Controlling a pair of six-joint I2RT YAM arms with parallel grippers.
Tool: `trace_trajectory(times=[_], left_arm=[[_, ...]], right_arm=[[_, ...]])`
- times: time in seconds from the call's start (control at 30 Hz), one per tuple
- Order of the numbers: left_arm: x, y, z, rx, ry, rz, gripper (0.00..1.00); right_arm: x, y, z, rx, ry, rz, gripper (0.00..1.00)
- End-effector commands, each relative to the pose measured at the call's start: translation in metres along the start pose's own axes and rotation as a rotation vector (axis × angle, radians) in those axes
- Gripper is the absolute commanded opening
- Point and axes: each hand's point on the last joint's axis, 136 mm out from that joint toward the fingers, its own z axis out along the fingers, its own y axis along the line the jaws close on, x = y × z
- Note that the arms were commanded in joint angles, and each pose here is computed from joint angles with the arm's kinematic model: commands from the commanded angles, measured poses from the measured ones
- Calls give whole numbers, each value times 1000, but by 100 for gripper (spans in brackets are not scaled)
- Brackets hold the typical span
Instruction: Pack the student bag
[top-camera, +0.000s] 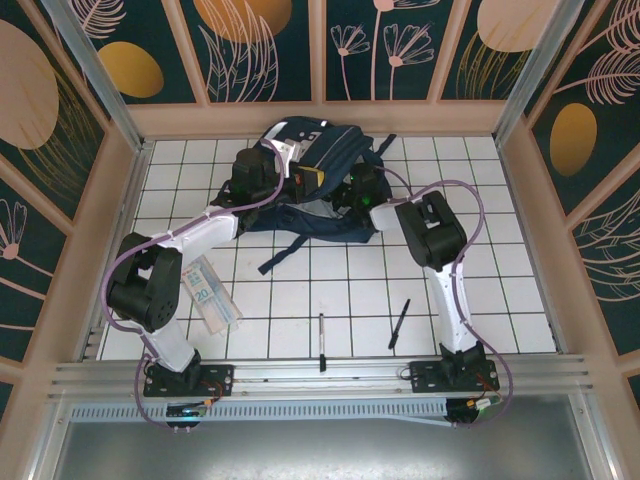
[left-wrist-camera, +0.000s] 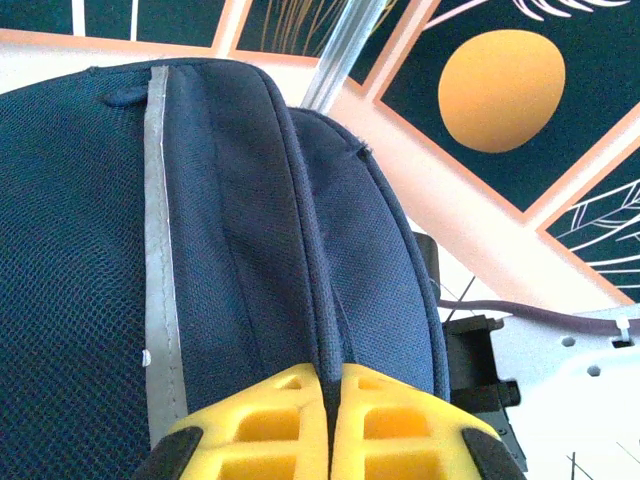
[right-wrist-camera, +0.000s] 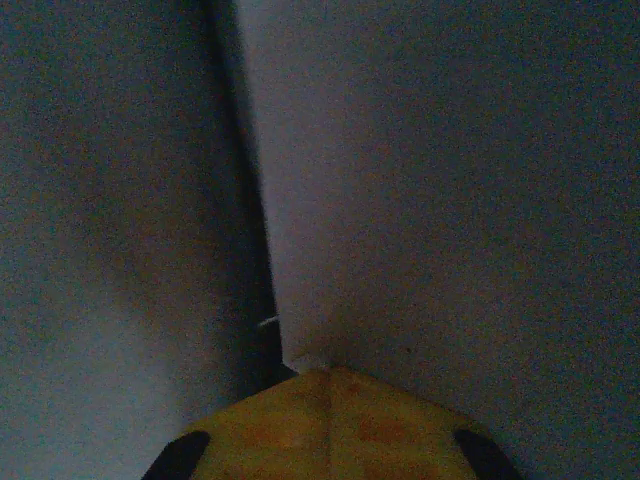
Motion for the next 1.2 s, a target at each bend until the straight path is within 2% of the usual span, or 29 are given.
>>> trace_trajectory(times=[0.0, 0.1, 0.2, 0.33, 0.47, 0.5, 0.6, 0.67, 0.8, 0.97, 1.07, 1.17], left_arm=[[-45, -51, -12, 141, -102, 136, 0], [-47, -52, -11, 144, -104, 138, 0], [-50, -53, -11, 145, -108, 139, 0], [-58, -51, -16, 114, -129, 149, 0], [-63, -52, -20, 103, -146, 154, 0], [-63, -52, -21, 102, -151, 152, 0], [-64, -51, -22, 96, -158, 147, 0], [-63, -50, -22, 91, -158, 144, 0], [-59, -47, -22, 82, -155, 137, 0], [-58, -47, -21, 93, -161, 130, 0], [-60, -48, -20, 96, -161, 134, 0], [-61, -49, -19, 103, -156, 137, 0]], right_arm=[[10, 29, 11, -130, 30, -37, 2], [12, 17, 17, -89, 37, -36, 14], [14, 9, 17, -82, 50, -18, 16], [20, 12, -1, -54, 59, -52, 27], [17, 24, -24, -5, 54, -125, 32], [15, 27, -27, 7, 56, -141, 33], [12, 37, -35, 24, 59, -190, 22], [10, 38, -37, 47, 52, -205, 20], [9, 40, -37, 54, 40, -146, 13], [19, 38, -23, 69, 25, -68, 14], [27, 21, -6, 79, 49, -17, 22], [35, 3, 6, 95, 53, 9, 24]])
